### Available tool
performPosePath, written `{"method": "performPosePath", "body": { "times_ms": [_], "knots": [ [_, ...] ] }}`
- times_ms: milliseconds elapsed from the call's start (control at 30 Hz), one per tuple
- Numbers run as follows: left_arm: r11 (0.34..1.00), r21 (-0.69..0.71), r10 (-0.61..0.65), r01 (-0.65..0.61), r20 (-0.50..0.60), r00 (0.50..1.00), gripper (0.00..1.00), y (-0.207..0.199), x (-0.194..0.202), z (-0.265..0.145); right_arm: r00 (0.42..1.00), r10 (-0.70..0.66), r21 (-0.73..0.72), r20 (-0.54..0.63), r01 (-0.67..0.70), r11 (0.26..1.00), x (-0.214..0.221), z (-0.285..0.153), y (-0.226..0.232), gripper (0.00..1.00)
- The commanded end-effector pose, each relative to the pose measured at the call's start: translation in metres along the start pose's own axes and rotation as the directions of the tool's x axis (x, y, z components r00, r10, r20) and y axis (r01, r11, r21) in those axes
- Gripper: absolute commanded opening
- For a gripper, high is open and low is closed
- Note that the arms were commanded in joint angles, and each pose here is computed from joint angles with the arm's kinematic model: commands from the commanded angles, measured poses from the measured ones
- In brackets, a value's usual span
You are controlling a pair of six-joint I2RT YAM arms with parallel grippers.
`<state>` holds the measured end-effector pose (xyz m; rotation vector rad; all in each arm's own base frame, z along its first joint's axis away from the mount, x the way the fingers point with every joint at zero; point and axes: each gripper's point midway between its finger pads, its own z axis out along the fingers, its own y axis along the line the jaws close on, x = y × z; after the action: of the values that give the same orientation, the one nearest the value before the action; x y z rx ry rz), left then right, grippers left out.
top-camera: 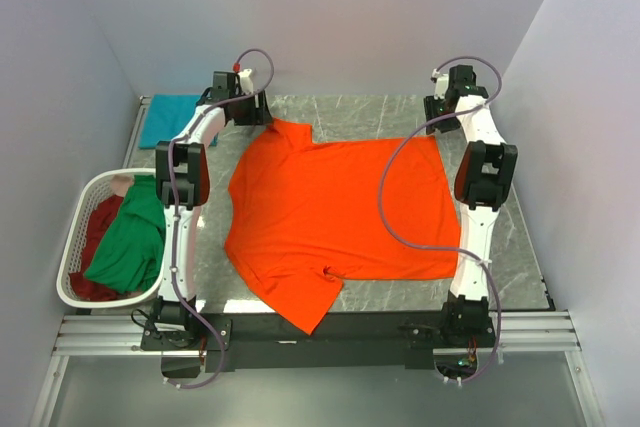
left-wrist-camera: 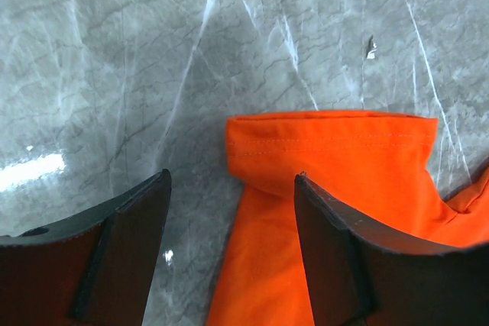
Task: Fold and stack the t-shirts
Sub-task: Flatten the tshirt out
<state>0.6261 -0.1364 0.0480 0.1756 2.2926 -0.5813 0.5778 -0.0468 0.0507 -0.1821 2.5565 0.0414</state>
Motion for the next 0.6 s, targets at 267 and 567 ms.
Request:
{"method": "performPosePath", "body": {
  "times_ms": [267,567],
  "knots": [
    [0.997,0.072,-0.002,-0.005,0.096,0.995,0.71,-0.021,-0.034,0.004,0.996,-0.041,-0.018,-0.081,0.039,0.999,0.011,0.009,0.019,0.55],
    [0.994,0.092,-0.067,0.06,0.081,0.994,0.72,-0.022,-0.025,0.013,0.995,-0.007,0.024,-0.1,0.01,1.0,0.013,0.015,0.014,0.57]
  ]
}}
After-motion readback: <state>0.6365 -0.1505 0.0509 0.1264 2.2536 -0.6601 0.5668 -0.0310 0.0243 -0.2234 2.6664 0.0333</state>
